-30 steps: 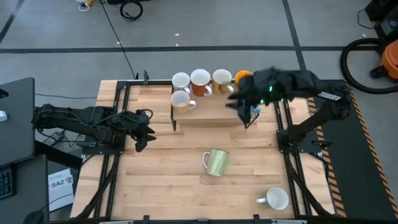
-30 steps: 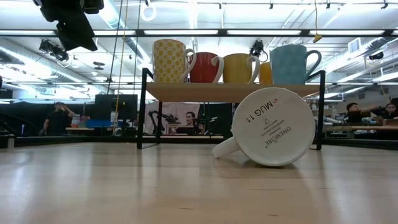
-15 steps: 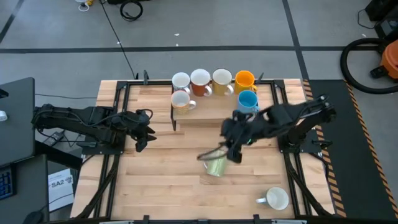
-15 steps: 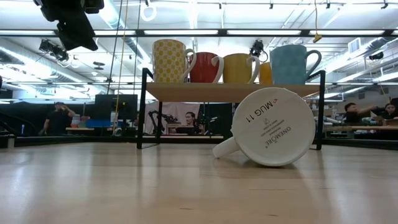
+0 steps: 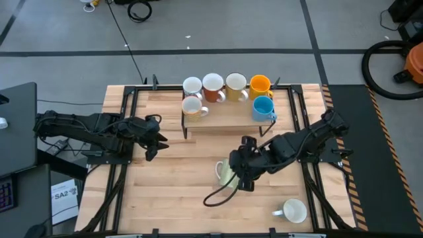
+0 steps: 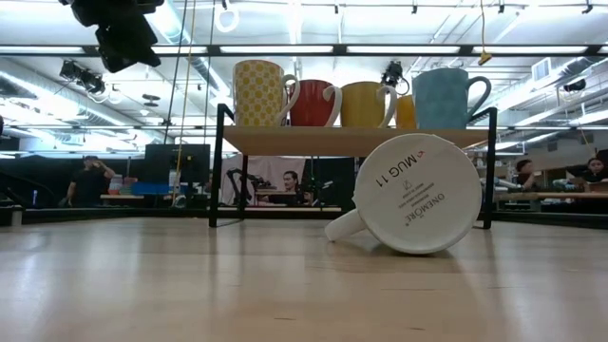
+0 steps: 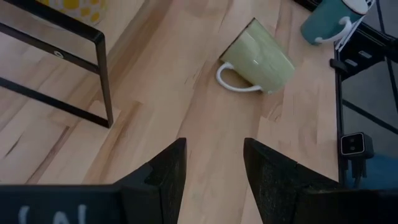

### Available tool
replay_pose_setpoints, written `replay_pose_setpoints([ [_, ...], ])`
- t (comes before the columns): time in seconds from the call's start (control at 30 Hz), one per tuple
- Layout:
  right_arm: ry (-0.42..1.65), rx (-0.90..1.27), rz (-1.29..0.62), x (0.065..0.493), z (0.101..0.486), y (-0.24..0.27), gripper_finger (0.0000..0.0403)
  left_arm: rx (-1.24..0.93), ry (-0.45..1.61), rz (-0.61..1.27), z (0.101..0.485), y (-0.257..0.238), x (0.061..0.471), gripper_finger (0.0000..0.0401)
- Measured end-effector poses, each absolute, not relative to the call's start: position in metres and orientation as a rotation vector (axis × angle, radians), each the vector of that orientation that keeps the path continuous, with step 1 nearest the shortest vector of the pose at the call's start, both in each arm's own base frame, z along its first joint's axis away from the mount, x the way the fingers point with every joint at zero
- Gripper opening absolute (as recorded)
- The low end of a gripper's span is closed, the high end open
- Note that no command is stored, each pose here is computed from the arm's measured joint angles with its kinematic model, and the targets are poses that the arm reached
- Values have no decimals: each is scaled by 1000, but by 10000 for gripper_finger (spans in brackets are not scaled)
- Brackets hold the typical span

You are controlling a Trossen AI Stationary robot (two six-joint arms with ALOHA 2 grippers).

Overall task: Place coffee mugs
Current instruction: Put the green mug on the shelf

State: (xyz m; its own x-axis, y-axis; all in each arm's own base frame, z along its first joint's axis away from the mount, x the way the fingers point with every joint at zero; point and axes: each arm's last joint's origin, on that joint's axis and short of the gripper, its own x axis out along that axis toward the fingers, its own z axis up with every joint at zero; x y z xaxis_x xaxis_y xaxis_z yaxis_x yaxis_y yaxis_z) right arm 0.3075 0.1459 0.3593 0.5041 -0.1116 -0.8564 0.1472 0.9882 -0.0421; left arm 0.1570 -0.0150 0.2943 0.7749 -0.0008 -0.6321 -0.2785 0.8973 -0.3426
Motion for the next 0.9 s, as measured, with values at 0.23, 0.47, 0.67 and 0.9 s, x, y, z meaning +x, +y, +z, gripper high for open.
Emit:
replay_pose_setpoints([
  [0.23,1082,126,-298,277,327,132,158,-439,673,156,294,-15,157,167],
  [0.47,1060,292,-215,254,292,119,158,-417,674,148,294,-15,157,167],
  [0.67,983,377,-160,244,263,104,157,-417,675,148,294,-15,157,167],
  [0.9,938,385,-180,238,229,83,157,-416,675,148,294,-15,157,167],
])
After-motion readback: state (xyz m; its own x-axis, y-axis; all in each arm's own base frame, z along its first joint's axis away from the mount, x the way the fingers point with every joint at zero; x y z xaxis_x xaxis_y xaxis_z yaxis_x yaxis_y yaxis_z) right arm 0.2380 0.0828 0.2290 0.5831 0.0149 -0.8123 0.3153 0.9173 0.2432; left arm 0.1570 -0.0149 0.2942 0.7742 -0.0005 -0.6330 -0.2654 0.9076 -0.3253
